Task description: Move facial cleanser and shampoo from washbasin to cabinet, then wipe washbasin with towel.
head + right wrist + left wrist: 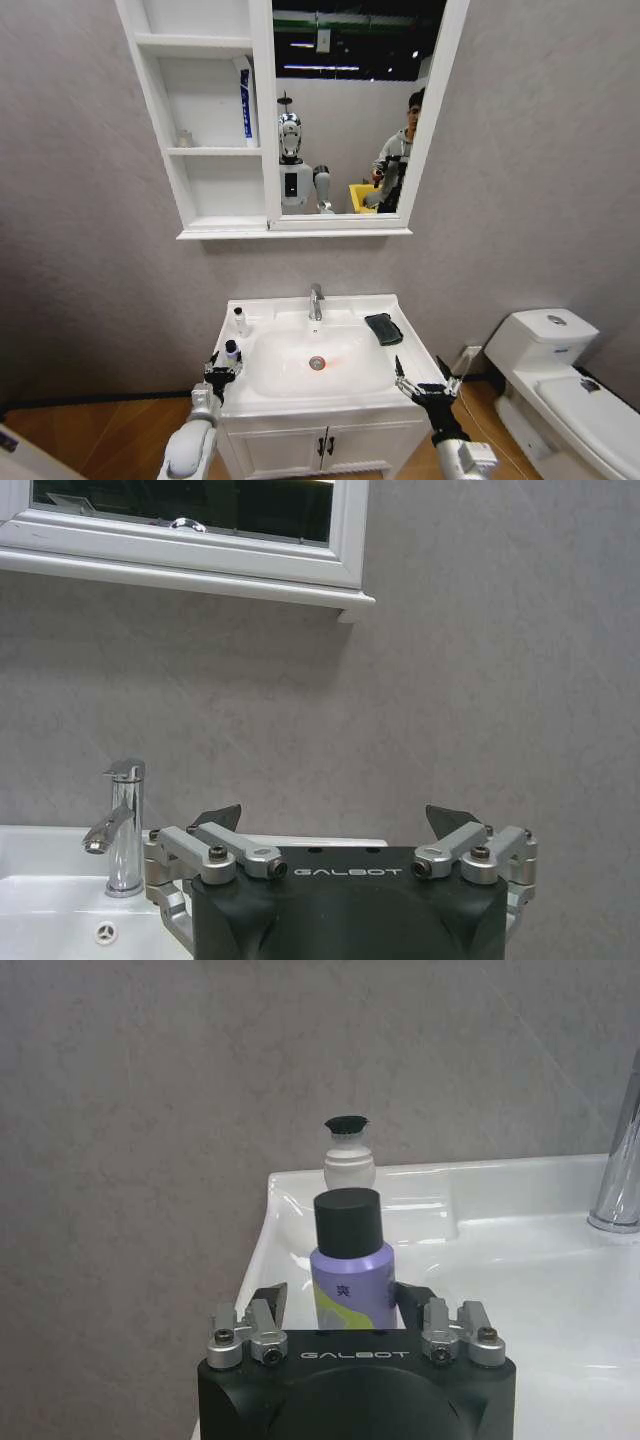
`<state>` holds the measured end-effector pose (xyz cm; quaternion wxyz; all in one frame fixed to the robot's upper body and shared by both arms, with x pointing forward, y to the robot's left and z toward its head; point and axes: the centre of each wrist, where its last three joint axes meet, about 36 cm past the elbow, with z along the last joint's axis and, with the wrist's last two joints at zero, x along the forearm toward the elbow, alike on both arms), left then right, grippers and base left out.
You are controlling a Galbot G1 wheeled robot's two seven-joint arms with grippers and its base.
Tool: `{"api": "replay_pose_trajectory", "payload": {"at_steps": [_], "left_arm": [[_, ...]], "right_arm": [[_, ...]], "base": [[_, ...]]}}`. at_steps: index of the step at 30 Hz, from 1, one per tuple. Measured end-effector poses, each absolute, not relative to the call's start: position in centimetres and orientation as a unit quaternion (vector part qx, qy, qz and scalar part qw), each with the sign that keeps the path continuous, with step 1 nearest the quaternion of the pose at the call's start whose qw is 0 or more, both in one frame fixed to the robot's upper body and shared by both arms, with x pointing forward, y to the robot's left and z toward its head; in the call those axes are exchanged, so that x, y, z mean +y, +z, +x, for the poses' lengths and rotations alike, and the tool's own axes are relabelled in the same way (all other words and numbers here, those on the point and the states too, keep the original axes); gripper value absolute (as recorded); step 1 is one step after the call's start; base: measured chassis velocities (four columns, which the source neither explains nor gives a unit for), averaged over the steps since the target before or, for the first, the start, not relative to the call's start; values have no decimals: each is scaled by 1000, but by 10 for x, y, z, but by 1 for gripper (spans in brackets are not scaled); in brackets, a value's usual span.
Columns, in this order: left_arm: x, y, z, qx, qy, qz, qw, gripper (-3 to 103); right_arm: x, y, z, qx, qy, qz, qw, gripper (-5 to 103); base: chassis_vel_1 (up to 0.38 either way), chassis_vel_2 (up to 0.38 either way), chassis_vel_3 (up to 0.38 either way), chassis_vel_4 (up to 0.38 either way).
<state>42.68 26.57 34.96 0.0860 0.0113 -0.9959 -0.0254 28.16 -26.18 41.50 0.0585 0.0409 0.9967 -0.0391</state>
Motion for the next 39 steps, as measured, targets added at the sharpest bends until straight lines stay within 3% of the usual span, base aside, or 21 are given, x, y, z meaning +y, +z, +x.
{"api": "replay_pose_trajectory", "payload": {"at_steps": [1,4,7,17,24,31,39], "left_arm": [[266,350,427,-996,-25,11,86,65],[266,348,427,-996,-24,8,87,48],[266,348,427,-996,-23,7,87,41],[271,376,417,-998,-34,-3,61,41],[293,483,404,-998,-48,-42,7,41],[328,621,402,-995,-33,-87,40,41],[359,717,425,-993,-53,-97,31,41]], "right_arm": [[-262,415,282,997,-39,41,59,100],[-262,415,282,997,-40,43,59,100],[-263,414,282,997,-40,44,59,100],[-265,410,283,996,-41,48,57,100],[-265,408,286,997,-42,45,56,100],[-262,406,285,997,-45,40,52,100],[-259,405,284,997,-49,37,50,100]], "base": [[0,0,0,0],[0,0,0,0],[0,0,0,0],[0,0,0,0],[0,0,0,0],[0,0,0,0],[0,0,0,0]]}}
